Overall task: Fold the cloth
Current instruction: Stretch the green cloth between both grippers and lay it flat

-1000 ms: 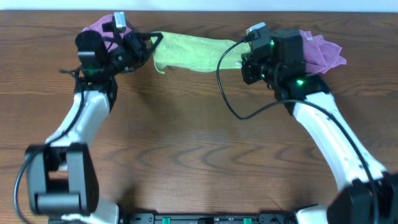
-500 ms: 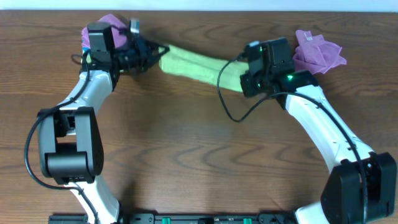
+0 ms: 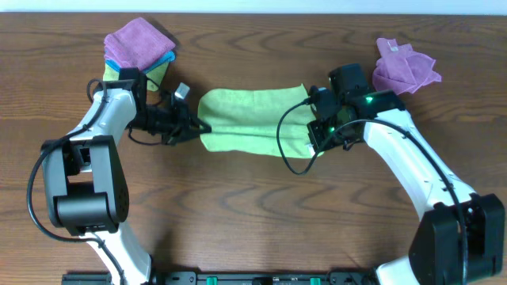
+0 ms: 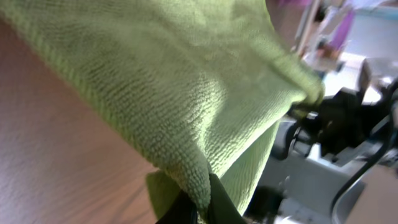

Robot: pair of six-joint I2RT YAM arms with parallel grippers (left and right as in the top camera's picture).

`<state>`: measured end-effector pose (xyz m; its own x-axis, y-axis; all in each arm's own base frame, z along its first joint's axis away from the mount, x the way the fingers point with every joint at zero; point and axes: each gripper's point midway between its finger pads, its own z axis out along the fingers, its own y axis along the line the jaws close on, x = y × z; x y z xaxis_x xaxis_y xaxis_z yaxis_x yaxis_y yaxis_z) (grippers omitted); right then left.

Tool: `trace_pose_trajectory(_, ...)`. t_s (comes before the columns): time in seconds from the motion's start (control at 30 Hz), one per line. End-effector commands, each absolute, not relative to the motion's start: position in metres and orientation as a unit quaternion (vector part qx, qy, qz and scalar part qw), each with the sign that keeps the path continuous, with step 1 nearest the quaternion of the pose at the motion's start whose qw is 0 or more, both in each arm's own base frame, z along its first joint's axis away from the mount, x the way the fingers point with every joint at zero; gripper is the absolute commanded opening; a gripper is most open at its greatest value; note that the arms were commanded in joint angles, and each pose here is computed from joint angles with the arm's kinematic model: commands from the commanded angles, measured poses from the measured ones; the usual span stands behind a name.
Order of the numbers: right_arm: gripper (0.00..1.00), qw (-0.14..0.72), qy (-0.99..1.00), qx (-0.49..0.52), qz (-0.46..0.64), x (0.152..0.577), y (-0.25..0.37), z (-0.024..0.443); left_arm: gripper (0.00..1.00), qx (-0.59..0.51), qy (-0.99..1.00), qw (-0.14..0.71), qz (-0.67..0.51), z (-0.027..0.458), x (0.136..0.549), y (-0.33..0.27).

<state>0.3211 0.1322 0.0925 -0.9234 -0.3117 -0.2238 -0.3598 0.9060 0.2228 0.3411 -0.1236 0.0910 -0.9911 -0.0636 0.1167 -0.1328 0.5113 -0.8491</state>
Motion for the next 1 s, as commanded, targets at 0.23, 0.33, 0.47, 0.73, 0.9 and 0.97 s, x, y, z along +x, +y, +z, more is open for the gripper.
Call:
trace_pose_trajectory(0.23,0.02,-0.029,0.986,-0.111,0.123,0.245,0.109,0.025,0.06,-0.035,-0.909,0.056,0.412,0.047,0.297,-0.099)
trace_pose_trajectory(0.33,0.05,-0.044,0.985,-0.113,0.120,0.236,0.108,0.021,0.06,-0.038,-0.918,0.072,0.388,0.037,0.287,-0.093)
trace_pose_trajectory(0.47,0.22,-0.051,0.983,-0.127,0.119,0.230,0.113,0.022,0.41,-0.039,-0.921,0.078,0.380,0.035,0.284,-0.090)
trace_pose_trajectory(0.73,0.52,-0.006,0.989,-0.114,0.095,0.240,0.107,0.038,0.95,-0.021,-0.912,0.081,0.401,0.041,0.285,-0.096)
trace_pose_trajectory(0.9,0.88,0.047,0.990,-0.105,0.084,0.244,0.097,0.068,0.95,0.010,-0.902,0.082,0.424,0.051,0.285,-0.091)
trace_pose_trajectory(0.97,0.89,0.053,0.990,-0.097,0.085,0.242,0.093,0.075,0.95,0.016,-0.895,0.084,0.438,0.054,0.282,-0.090)
